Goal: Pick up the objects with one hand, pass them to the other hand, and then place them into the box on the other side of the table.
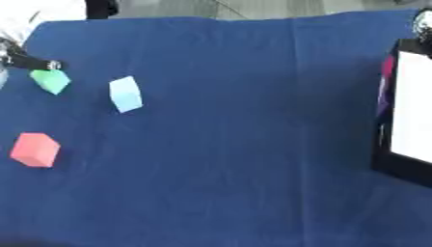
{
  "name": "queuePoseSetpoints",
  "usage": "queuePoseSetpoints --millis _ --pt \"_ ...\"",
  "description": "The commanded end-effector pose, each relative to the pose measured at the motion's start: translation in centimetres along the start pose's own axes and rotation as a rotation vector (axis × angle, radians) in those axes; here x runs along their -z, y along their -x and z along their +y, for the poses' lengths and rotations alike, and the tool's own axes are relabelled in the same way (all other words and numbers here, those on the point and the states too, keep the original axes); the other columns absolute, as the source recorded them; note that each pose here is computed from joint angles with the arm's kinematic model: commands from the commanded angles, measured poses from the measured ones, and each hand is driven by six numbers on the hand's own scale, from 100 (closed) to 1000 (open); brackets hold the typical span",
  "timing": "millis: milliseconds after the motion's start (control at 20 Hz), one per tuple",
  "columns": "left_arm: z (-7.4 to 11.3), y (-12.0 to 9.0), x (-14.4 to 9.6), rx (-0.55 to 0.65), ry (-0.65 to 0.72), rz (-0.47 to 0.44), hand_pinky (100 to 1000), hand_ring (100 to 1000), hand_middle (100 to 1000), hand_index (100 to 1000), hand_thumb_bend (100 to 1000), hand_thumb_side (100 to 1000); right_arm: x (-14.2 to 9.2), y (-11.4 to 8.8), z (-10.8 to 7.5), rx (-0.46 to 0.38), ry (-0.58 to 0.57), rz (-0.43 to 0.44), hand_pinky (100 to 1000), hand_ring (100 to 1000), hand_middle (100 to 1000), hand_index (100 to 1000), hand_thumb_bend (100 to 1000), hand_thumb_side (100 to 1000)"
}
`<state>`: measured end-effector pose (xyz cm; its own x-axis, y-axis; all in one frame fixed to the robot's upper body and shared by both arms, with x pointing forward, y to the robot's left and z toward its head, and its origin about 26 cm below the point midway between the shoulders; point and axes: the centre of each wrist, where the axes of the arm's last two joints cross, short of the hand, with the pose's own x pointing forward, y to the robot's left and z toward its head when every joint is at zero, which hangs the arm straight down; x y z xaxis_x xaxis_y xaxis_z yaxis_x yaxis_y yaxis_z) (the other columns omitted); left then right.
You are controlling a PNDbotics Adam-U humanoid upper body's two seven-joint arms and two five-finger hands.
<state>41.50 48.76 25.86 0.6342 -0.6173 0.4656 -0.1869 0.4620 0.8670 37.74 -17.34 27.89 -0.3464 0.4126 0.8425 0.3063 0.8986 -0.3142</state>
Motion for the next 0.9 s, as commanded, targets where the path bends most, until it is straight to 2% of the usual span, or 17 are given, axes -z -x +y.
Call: queuePoseSetpoints --millis 50,600,900 --pt "2.3 0.8 -0.1 -0.018 -0.068 0.012 970 956 855 904 642 439 0.4 -0.8 -0.6 -0.008 0.013 -0.024 680 815 838 934 100 526" --pt "2.2 2.4 0.3 -0.033 -0.110 0.035 972 955 855 903 616 363 0.4 -0.9 -0.2 -0.003 -0.007 -0.011 681 814 836 933 100 546" --pt "1.7 2.9 0.5 -0.050 -0.130 0.066 964 948 843 893 545 362 0.4 -0.9 -0.1 0.004 -0.012 -0.008 681 813 835 933 100 550"
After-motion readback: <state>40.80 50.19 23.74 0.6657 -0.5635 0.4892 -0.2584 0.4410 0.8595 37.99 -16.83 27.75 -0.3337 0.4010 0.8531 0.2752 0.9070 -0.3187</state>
